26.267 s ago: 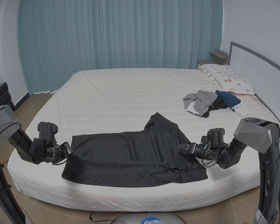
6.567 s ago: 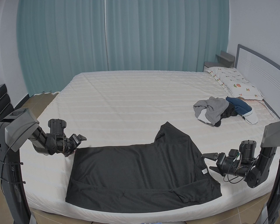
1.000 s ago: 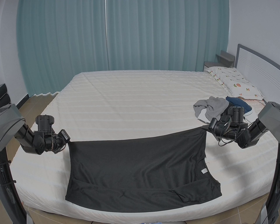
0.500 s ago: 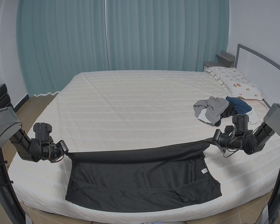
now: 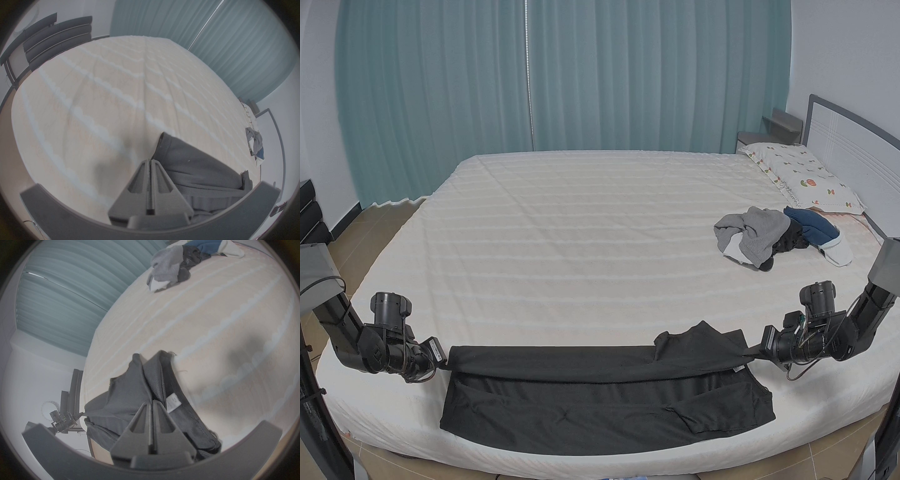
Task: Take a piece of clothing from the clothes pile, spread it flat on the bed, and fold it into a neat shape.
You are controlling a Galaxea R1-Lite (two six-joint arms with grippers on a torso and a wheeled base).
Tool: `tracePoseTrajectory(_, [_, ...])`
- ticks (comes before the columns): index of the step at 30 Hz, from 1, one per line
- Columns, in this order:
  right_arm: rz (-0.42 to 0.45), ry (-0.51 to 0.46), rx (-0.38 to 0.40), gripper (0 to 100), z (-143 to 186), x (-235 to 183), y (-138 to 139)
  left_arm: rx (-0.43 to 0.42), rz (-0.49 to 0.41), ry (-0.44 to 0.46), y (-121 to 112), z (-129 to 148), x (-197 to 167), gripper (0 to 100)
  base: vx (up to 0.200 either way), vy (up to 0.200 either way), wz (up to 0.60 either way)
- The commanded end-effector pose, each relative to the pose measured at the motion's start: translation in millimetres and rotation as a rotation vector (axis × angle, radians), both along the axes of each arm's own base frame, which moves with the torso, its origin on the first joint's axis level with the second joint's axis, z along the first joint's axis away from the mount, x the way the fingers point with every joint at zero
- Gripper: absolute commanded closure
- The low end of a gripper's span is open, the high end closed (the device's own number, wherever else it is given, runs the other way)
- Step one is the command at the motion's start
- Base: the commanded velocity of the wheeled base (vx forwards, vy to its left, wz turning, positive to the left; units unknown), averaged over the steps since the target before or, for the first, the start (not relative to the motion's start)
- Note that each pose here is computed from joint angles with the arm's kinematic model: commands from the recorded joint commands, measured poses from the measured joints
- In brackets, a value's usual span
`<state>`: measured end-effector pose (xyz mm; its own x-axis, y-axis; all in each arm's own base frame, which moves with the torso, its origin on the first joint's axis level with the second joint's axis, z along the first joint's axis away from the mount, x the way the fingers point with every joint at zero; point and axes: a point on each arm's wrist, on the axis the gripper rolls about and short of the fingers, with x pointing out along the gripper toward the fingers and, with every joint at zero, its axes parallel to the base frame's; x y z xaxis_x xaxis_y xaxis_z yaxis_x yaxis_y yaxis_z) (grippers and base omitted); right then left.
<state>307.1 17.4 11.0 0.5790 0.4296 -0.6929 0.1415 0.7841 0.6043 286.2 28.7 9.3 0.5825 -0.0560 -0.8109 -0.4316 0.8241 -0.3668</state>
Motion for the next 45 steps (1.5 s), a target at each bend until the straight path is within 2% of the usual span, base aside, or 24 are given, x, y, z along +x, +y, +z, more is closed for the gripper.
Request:
tracePoseTrajectory(1, [0.003,0.066,-0.01,100,-19,-4,-1,-0.004,0.0,0.037,-1,-6,-8,100,0.0,0.0,0.0])
tracePoseTrajectory(9, [-0.008,0.078,-0.012,100,-25,0,-4,0.004,-0.02,0.069,-2,-11,-15,100,0.0,0.0,0.0])
tracePoseTrajectory(10, [-0.008,0.078,-0.012,0,-25,0,-4,0.005,-0.022,0.07,-2,-11,-16,0,0.0,0.0,0.0])
tracePoseTrajectory(15, [-0.014,0.055,-0.003,0,-19,1,-4,0.01,-0.038,0.068,-5,-9,-18,0,0.0,0.0,0.0])
tracePoseTrajectory(16, [-0.028,0.013,0.007,0,-11,3,-7,0.01,-0.038,0.062,-5,-8,-19,0,0.0,0.0,0.0])
tracePoseTrajectory(20, [-0.063,-0.03,0.033,0,3,10,-10,0.009,-0.03,0.035,-5,-1,-18,0,0.0,0.0,0.0])
tracePoseTrajectory(24, [-0.158,-0.018,0.115,0,13,16,-10,0.01,-0.01,-0.024,-1,13,-14,0,0.0,0.0,0.0])
tracePoseTrajectory(31, [-0.221,0.008,0.17,0,2,19,-13,-0.044,0.041,-0.099,-5,26,11,0,0.0,0.0,0.0])
tracePoseTrajectory(39, [-0.239,-0.006,0.18,0,-2,21,-16,-0.075,0.033,-0.027,-18,-8,33,0,0.0,0.0,0.0])
tracePoseTrajectory(45, [-0.237,-0.002,0.18,0,-1,18,-15,-0.082,0.036,-0.042,-19,-17,52,0,0.0,0.0,0.0])
